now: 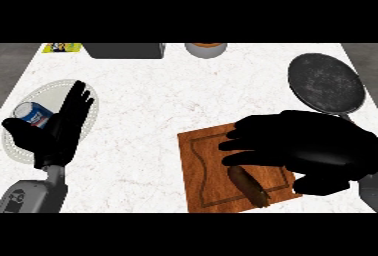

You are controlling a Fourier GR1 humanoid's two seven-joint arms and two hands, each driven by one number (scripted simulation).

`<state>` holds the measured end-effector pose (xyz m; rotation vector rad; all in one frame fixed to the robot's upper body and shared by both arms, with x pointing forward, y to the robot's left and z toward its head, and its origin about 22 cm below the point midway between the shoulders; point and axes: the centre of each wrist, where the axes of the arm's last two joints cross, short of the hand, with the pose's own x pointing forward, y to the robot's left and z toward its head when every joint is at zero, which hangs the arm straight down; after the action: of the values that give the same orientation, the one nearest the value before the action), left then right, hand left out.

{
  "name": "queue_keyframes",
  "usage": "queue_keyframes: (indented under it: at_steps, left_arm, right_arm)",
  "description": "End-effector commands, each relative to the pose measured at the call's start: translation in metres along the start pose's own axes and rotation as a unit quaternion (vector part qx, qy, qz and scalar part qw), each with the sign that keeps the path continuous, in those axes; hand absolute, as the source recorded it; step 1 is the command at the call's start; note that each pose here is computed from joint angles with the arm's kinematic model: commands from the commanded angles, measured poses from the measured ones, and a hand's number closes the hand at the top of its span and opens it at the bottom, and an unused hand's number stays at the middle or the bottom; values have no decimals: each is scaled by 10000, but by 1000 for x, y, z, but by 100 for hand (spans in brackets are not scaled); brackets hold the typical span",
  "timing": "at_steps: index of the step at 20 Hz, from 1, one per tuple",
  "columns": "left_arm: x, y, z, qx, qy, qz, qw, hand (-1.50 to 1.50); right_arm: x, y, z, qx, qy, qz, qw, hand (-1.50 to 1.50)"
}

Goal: Pick the sweet potato from the cutting board and place it in the pan

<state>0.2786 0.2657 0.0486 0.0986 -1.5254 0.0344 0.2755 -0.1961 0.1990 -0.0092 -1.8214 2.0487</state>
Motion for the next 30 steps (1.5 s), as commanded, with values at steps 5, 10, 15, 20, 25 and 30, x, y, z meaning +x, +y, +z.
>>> queue_keyframes:
  at_steps: [5,10,15,20,25,30]
  left_arm:
    - [1,5,13,-84,27,-25,10000,0]
    - [-3,0,-1,8,53,16,10000,0]
    - [3,3,-4,47,42,16,10000,0]
    - [9,0,2,93,34,26,9999,0]
    - [29,7,-11,18,-10,19,10000,0]
    - [23,31,-7,43,51,106,9999,0]
  right_arm:
    - [49,9,-54,1082,383,1413,9833,-150]
    - [52,23,-83,2084,798,1935,9554,-150]
    - [64,60,-82,3282,1159,2274,9095,-150]
    - [81,64,-73,3348,1147,2429,9032,-150]
    - [103,81,-82,3332,1168,3317,8748,-150]
    - [124,99,-70,3002,1261,3478,8792,-150]
